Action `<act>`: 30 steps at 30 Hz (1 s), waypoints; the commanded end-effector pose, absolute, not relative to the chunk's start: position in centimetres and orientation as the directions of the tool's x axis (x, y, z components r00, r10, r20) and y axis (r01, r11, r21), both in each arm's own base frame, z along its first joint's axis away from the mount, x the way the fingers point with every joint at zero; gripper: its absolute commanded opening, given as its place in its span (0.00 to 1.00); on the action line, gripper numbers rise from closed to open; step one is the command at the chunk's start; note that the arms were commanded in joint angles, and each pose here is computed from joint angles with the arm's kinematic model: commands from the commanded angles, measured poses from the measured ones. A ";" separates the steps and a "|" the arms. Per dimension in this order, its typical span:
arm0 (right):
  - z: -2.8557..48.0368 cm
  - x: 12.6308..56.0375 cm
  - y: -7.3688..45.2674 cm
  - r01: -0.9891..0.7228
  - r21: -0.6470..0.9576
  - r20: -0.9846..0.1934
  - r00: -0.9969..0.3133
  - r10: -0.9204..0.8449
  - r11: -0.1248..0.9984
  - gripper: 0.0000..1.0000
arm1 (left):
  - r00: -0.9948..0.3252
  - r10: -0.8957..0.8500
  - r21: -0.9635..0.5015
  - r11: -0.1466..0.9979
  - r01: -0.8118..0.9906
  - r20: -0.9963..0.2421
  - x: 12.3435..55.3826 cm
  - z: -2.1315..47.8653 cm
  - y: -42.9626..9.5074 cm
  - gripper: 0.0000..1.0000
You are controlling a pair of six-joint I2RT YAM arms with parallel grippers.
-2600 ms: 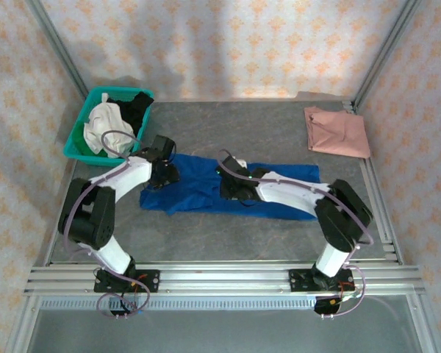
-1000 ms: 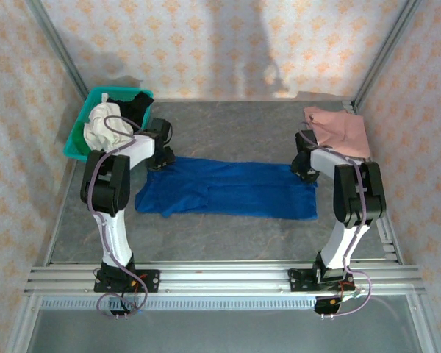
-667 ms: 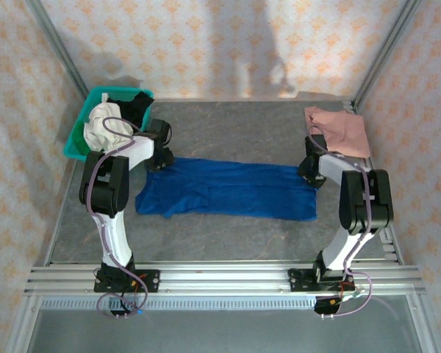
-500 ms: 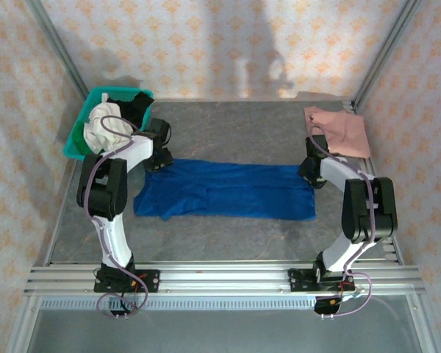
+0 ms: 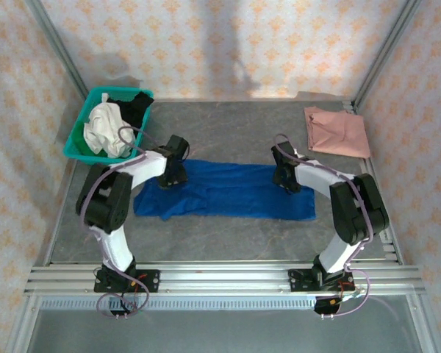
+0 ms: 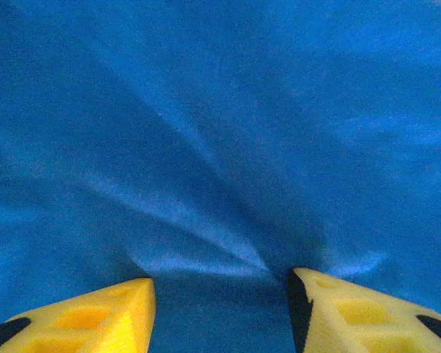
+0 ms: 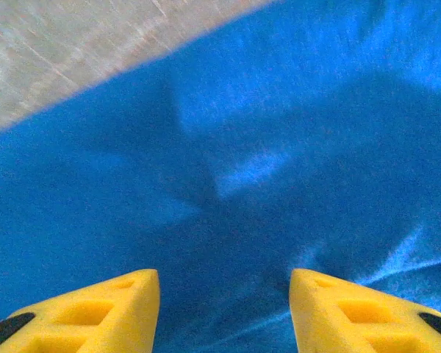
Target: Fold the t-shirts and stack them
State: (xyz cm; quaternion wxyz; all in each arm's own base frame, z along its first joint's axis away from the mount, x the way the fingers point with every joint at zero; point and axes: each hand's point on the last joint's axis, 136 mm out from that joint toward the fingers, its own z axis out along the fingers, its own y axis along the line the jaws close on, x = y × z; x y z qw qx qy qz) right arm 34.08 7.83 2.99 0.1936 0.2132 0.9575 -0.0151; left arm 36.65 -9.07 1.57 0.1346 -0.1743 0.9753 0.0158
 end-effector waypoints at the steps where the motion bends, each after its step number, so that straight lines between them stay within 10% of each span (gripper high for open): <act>1: 1.3 31.1 6.8 0.448 -0.032 -0.301 -0.857 0.419 0.893 0.49 | -0.900 -0.345 -0.055 0.938 -0.343 -0.266 39.2 0.4 -10.2 0.51; 14: 1.7 19.5 13.7 0.249 -0.101 -0.261 -0.941 0.216 0.963 0.53 | -0.930 -0.251 -0.176 0.962 -0.209 -0.270 55.5 -1.6 -15.1 0.54; 21: 6.4 21.4 15.1 0.131 0.006 -0.431 -0.894 0.121 0.991 0.59 | -0.915 -0.245 -0.400 0.911 -0.104 -0.321 60.5 -1.2 -20.3 0.59; 30: 2.5 20.9 21.8 -0.023 0.035 -0.340 -0.940 -0.010 0.999 0.59 | -0.862 -0.305 -0.571 0.821 -0.023 -0.404 63.8 2.7 -23.9 0.72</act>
